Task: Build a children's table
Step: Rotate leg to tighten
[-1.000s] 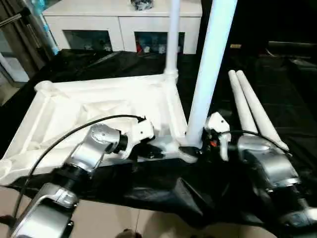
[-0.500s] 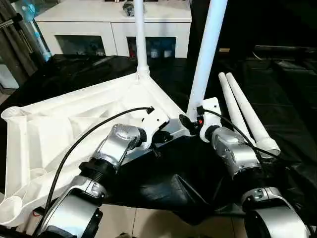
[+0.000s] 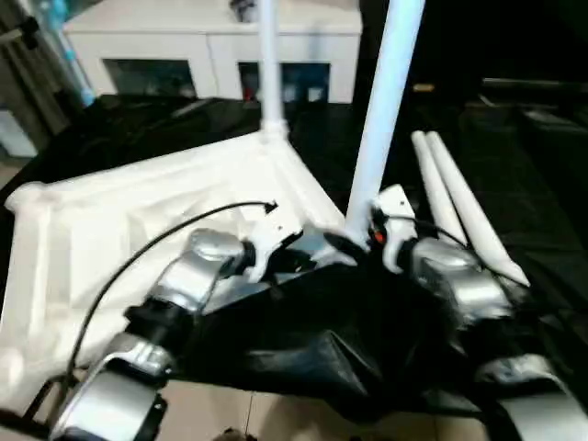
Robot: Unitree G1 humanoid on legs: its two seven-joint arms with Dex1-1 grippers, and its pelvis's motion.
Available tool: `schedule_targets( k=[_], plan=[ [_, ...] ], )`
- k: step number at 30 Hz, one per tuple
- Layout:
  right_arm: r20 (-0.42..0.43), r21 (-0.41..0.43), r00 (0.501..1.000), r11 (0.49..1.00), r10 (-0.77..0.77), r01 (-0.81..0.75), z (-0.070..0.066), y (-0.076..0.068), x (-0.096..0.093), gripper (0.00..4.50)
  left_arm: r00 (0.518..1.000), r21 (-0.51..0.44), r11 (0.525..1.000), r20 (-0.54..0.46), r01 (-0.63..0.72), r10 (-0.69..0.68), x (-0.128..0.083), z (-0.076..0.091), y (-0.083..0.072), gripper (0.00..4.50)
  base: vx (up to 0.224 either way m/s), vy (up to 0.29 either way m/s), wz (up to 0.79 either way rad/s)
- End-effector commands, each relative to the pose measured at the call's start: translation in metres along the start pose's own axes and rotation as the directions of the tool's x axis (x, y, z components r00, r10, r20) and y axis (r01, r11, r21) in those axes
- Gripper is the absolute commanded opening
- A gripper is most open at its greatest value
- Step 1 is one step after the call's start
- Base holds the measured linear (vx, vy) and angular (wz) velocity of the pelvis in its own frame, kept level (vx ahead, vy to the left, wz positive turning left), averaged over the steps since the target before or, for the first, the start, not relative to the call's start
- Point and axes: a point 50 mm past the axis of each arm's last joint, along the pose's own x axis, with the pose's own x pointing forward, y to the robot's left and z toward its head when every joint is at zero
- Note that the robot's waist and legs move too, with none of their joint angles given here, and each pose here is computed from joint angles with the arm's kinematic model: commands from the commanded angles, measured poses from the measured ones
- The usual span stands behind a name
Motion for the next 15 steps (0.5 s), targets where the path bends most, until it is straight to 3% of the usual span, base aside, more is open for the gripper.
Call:
schedule_targets(
  k=[1, 8, 15],
  plan=[
    [-0.004, -0.017, 0.983, 0.983, 0.181, -0.182, 0.005, 0.016, 0.002, 3.93, 0.988, 0.112, 0.986, 0.076, 0.124, -0.133, 0.005, 0.020, -0.013, 0.00, 0.000, 0.000, 0.00],
    [-0.070, -0.038, 0.936, 0.937, 0.345, -0.348, 0.006, 0.021, -0.024, 3.93, 0.965, 0.150, 0.955, 0.022, 0.256, -0.262, -0.011, 0.010, -0.017, 0.00, 0.000, 0.000, 0.00],
    [-0.122, -0.046, 0.914, 0.917, 0.387, -0.395, 0.001, 0.026, -0.027, 3.47, 0.952, 0.154, 0.941, -0.002, 0.302, -0.305, -0.017, 0.007, -0.018, 0.00, 0.000, 0.000, 0.00]
  ],
)
